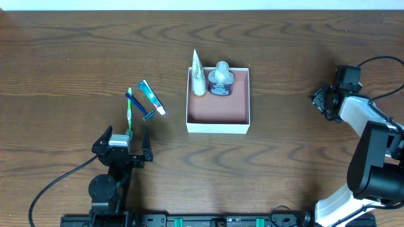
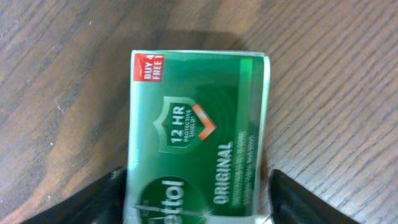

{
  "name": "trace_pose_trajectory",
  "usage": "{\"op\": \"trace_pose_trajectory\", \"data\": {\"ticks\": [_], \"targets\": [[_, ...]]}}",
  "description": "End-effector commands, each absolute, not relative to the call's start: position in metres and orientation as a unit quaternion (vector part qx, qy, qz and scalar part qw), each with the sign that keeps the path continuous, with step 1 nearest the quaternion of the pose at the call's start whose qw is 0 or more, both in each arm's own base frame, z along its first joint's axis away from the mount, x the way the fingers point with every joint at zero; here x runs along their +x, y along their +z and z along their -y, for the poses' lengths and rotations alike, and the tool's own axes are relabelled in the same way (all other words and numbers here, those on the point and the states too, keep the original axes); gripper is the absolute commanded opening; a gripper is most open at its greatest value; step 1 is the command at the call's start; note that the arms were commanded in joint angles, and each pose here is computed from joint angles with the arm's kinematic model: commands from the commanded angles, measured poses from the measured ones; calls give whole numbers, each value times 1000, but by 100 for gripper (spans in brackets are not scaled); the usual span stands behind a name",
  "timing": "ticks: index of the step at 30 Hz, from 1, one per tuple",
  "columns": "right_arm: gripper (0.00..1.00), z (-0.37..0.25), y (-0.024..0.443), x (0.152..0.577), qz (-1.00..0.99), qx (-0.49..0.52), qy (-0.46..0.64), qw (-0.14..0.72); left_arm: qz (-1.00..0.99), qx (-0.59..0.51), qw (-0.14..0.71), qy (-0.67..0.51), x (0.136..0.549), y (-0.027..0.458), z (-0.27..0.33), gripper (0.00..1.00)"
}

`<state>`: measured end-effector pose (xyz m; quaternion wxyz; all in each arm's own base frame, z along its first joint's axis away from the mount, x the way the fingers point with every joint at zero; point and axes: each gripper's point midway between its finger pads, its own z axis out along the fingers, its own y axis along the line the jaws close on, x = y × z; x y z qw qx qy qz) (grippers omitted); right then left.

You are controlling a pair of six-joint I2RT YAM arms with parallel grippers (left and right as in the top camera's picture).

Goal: Pack container
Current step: 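Release the bottle and grasp the green Dettol soap box, then carry the Dettol soap box into the box and lower it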

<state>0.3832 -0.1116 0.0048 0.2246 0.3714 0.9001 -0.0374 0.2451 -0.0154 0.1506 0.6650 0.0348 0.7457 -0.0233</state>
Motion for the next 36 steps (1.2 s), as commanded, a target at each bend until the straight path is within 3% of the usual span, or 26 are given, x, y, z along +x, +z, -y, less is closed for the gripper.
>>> {"op": "trace_pose_trajectory", "data": {"ticks": [1, 3, 15, 27, 36], "targets": [[61, 116, 1, 380, -903, 366, -45, 220, -763, 36, 645, -26, 244, 134, 16, 98], [55, 115, 1, 380, -905, 363, -43, 220, -763, 36, 645, -26, 244, 134, 16, 98], [46, 82, 35, 413, -911, 325, 59, 246, -763, 36, 645, -26, 244, 134, 16, 98], [51, -15, 177, 436, -894, 156, 240, 345, -763, 36, 645, -26, 244, 134, 16, 98], [53, -92, 192, 419, -894, 124, 296, 313, -763, 36, 645, -26, 244, 134, 16, 98]]}}
